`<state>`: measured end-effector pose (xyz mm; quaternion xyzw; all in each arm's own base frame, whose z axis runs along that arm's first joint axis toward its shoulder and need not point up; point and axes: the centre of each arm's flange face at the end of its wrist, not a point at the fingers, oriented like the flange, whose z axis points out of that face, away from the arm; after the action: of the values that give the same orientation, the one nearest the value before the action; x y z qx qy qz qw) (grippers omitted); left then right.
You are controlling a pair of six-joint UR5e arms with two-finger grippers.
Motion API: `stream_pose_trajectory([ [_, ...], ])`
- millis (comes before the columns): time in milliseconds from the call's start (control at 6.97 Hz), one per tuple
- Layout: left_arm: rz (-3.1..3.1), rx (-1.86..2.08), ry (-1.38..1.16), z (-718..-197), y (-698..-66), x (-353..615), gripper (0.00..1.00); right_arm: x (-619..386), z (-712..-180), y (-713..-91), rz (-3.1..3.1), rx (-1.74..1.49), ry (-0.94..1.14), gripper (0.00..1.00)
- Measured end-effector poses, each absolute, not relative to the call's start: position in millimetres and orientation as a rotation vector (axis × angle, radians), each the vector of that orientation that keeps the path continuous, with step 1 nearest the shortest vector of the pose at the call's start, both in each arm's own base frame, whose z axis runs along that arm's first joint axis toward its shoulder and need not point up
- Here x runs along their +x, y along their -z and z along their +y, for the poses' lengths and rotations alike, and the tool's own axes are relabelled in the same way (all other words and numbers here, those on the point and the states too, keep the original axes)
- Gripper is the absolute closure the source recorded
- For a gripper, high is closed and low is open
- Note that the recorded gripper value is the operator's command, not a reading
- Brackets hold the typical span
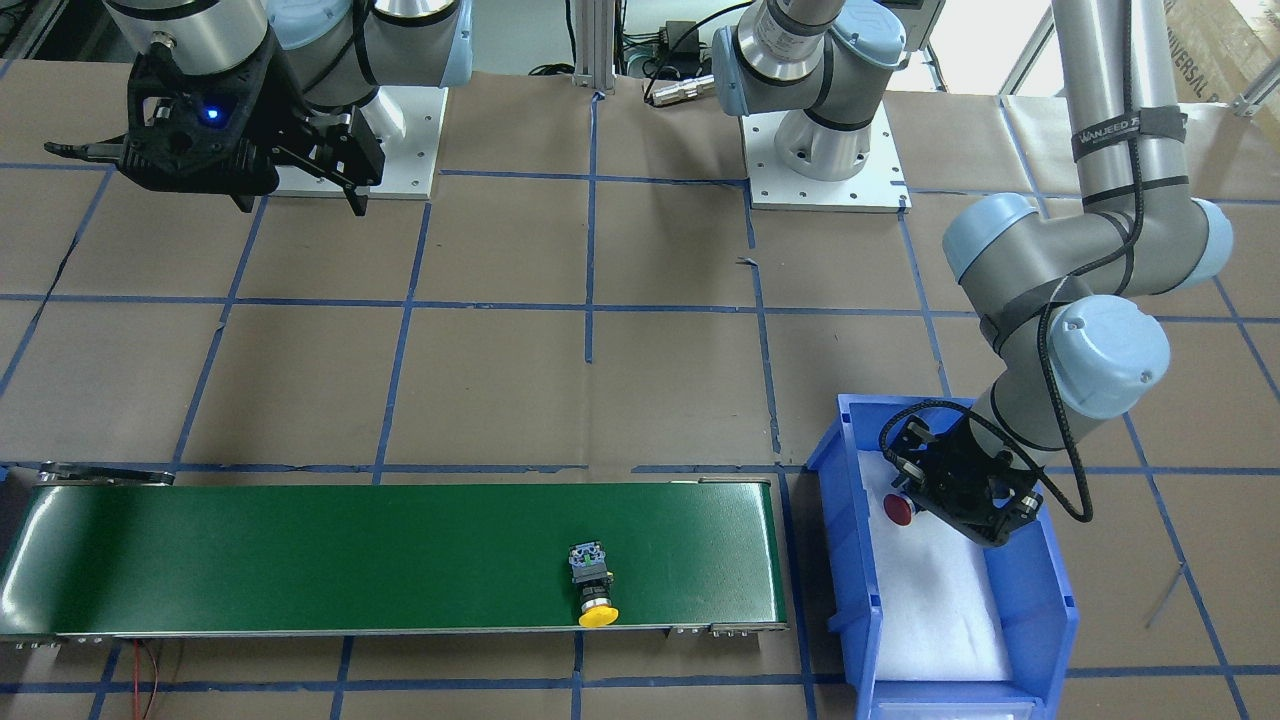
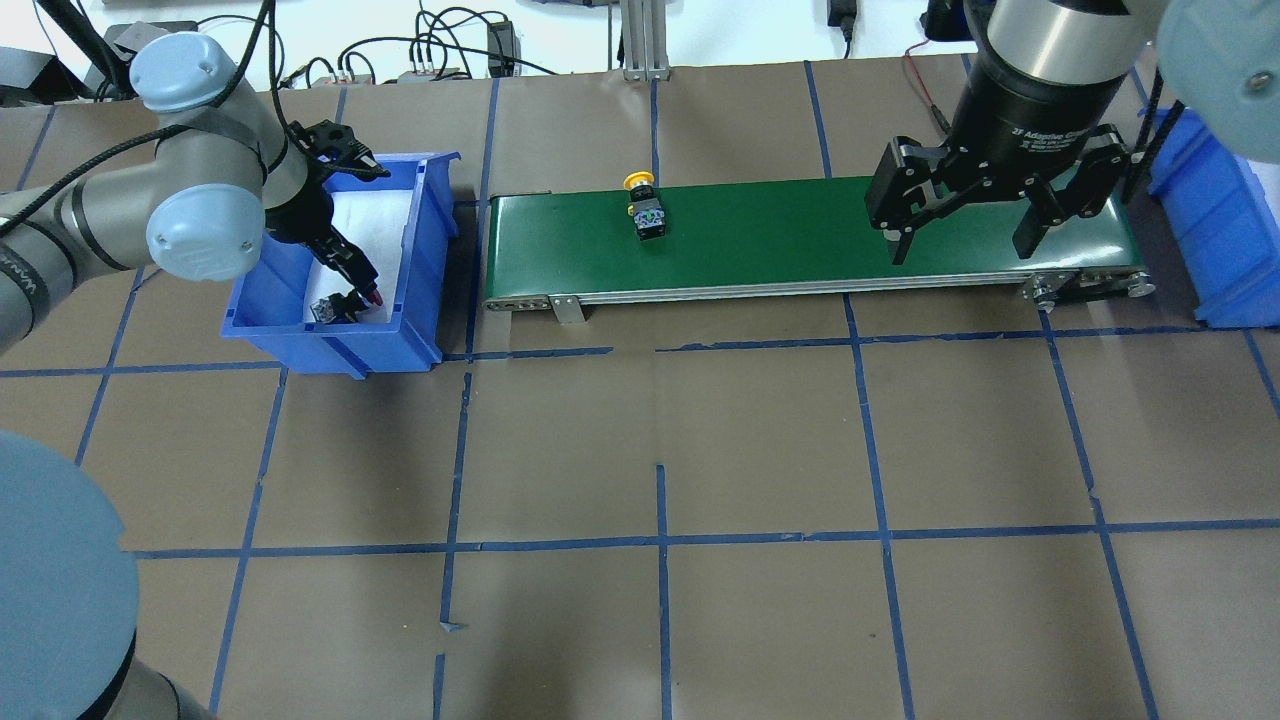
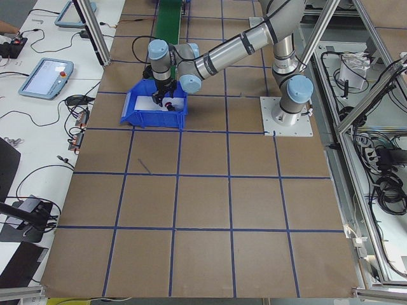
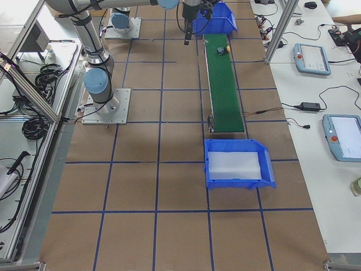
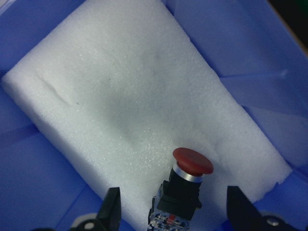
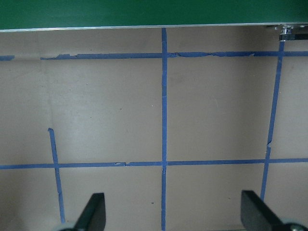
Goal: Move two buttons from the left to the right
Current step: 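Grasp the red button with left gripper while right grasps yellow button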
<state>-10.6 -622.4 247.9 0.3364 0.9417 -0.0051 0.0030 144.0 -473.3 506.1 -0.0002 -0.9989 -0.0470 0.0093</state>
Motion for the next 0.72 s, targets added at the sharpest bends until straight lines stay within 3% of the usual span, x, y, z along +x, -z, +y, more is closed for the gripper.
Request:
stream_pose_trajectory([
  [717,2.965,1.044,0.025,-612.0,-226.4,-9.1,0.22,181.4,-536.2,-447.7,-3.129,0.086,0.049,0.0],
])
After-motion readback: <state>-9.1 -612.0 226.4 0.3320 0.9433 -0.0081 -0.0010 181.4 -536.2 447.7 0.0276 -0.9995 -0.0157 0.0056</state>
